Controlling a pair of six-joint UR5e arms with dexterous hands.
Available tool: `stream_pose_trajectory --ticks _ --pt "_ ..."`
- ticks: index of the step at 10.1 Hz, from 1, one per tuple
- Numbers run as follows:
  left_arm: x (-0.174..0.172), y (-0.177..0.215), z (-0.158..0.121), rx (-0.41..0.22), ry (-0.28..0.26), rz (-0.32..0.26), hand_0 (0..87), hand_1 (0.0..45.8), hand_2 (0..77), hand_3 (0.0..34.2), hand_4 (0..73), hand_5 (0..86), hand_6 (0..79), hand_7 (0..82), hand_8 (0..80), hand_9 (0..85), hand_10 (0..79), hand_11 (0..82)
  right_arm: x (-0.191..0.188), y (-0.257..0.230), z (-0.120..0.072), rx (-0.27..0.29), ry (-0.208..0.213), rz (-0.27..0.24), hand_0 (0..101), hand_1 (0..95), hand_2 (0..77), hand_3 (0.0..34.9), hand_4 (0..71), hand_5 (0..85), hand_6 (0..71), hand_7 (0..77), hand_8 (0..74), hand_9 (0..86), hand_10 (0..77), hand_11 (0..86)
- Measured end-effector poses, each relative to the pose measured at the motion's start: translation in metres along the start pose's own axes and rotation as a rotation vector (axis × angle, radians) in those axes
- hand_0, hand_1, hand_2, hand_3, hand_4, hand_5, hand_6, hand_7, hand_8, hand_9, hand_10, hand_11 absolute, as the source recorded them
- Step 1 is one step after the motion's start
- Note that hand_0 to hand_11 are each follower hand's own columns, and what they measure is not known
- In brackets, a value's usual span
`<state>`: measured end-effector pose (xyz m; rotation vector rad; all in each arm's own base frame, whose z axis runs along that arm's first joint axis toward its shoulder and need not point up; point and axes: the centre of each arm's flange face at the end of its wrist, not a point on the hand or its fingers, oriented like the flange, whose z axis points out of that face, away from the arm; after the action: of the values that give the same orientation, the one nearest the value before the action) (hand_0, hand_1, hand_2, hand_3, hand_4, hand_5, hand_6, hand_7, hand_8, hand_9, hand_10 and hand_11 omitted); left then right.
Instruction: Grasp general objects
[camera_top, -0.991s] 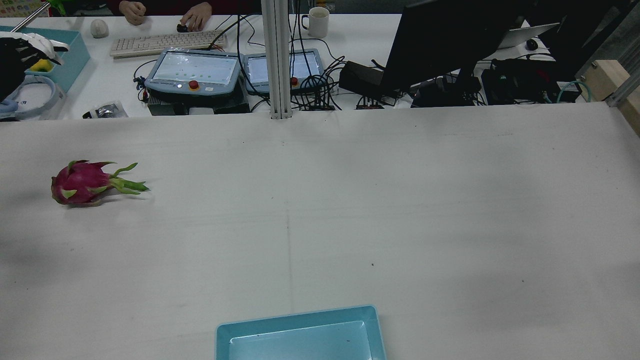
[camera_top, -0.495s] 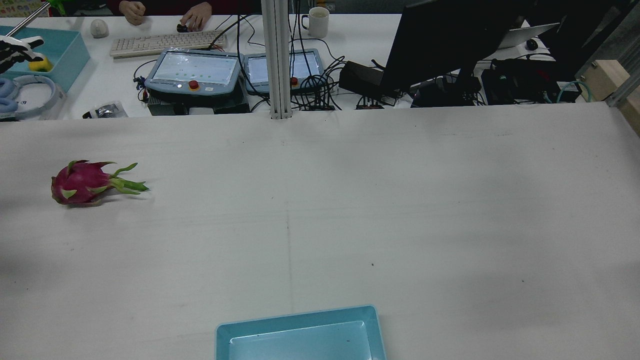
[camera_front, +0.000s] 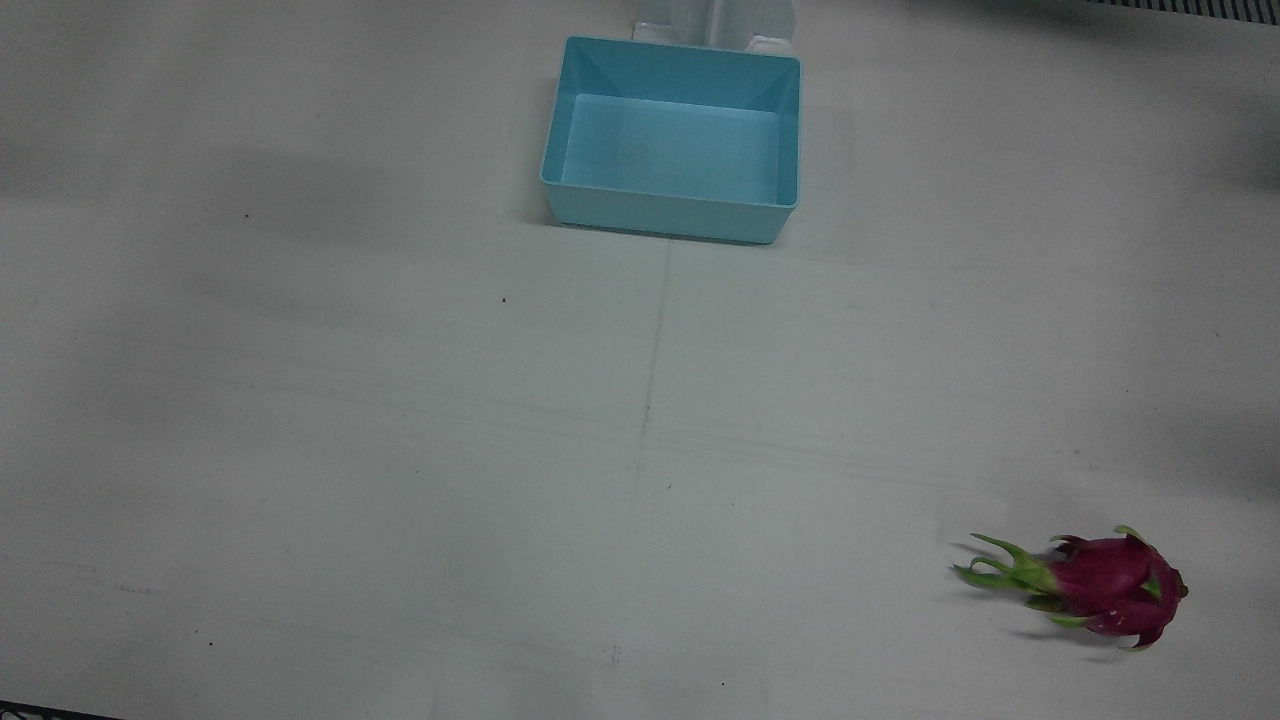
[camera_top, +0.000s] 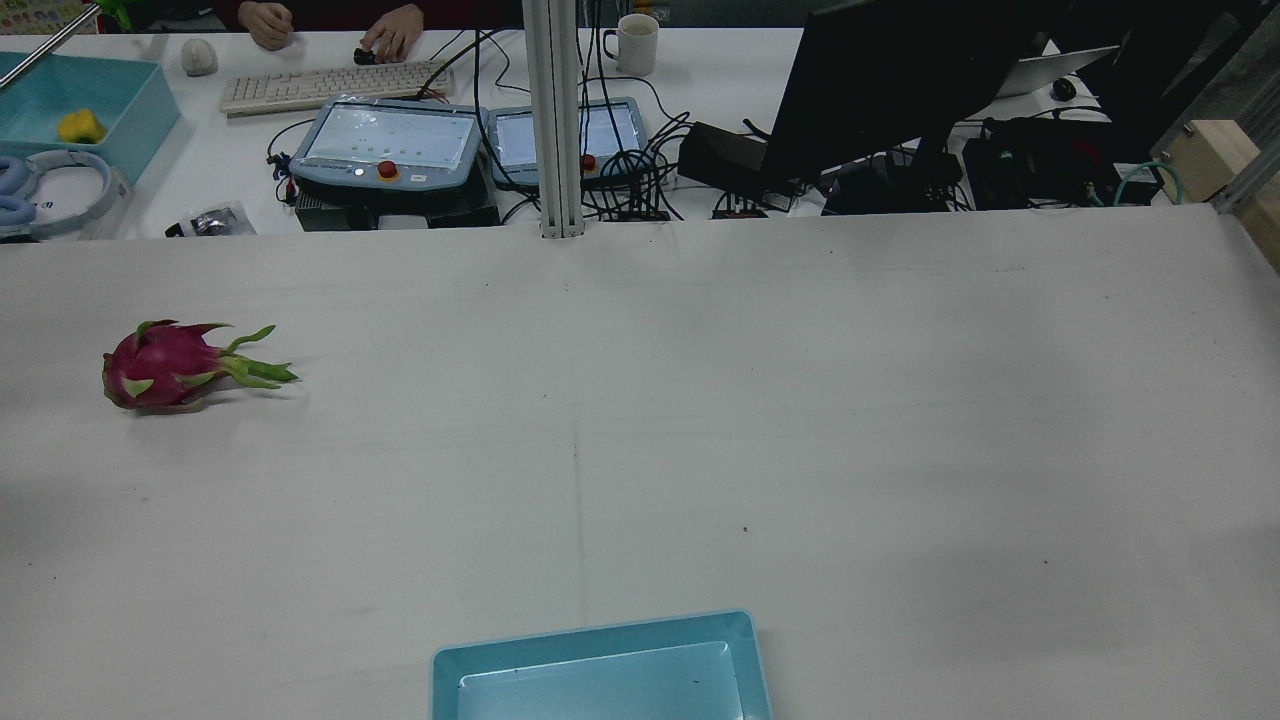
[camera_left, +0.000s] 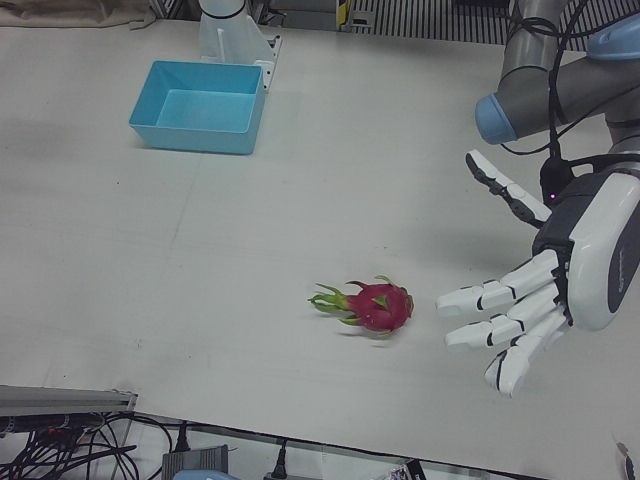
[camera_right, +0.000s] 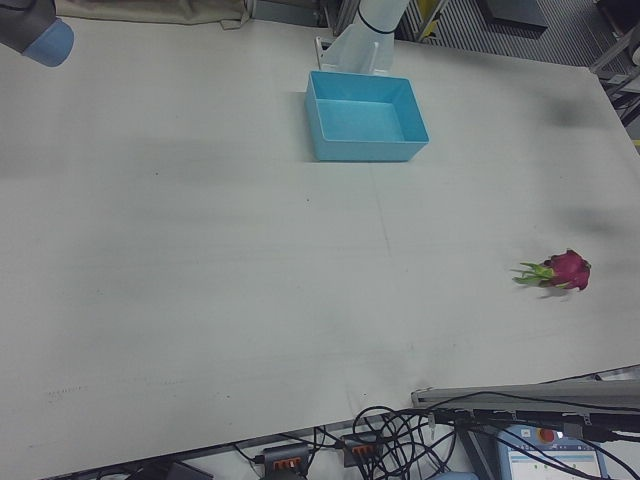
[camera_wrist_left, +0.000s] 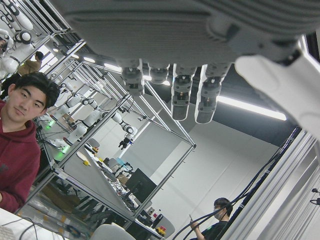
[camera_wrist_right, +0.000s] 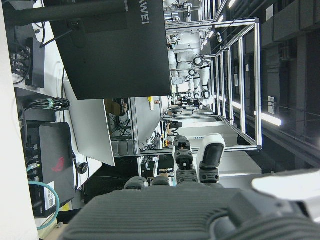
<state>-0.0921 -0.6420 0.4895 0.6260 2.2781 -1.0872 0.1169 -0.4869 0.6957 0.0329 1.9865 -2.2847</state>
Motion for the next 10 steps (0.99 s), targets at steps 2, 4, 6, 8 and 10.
stream_pose_trajectory --ticks 2,4,6,8,10 --pt "0.011 0.010 -0.002 0.028 -0.037 0.118 48.8 0.0 1.1 0.0 16.4 13.1 18.5 21.3 9.8 2.2 14.7 8.7 0.000 0.000 0.000 0.000 0.000 0.001 0 5.4 1.6 0.0 0.0 73.6 0.0 0.0 0.0 1.1 0.0 0.5" --pt "0.015 0.036 -0.002 0.041 -0.094 0.235 48.8 0.0 1.1 0.0 16.4 13.1 17.5 21.3 9.3 2.2 14.7 8.7 0.000 -0.001 0.000 0.001 0.000 0.001 0 5.4 1.6 0.0 0.0 73.6 0.0 0.0 0.0 1.1 0.0 0.5" --pt "-0.014 0.066 0.000 0.031 -0.179 0.303 51.2 0.0 1.1 0.0 10.9 11.4 11.4 21.3 4.9 3.3 15.3 3.8 0.000 -0.001 0.000 0.001 0.000 0.001 0 5.4 1.6 0.0 0.0 73.6 0.0 0.0 0.0 1.1 0.0 0.5" --pt "-0.052 0.091 0.003 0.039 -0.263 0.355 51.6 0.0 1.1 0.0 7.1 11.4 9.8 17.4 4.9 3.3 15.3 3.8 0.000 -0.001 0.000 0.002 0.000 0.001 0 5.4 1.6 0.0 0.0 73.6 0.0 0.0 0.0 1.1 0.0 0.5" --pt "-0.084 0.108 0.001 0.051 -0.312 0.361 53.3 0.0 1.1 0.0 7.1 12.0 6.5 16.9 2.2 2.7 15.3 4.4 0.000 -0.001 0.000 0.002 0.000 0.001 0 5.4 1.6 0.0 0.0 73.6 0.0 0.0 0.0 1.1 0.0 0.5"
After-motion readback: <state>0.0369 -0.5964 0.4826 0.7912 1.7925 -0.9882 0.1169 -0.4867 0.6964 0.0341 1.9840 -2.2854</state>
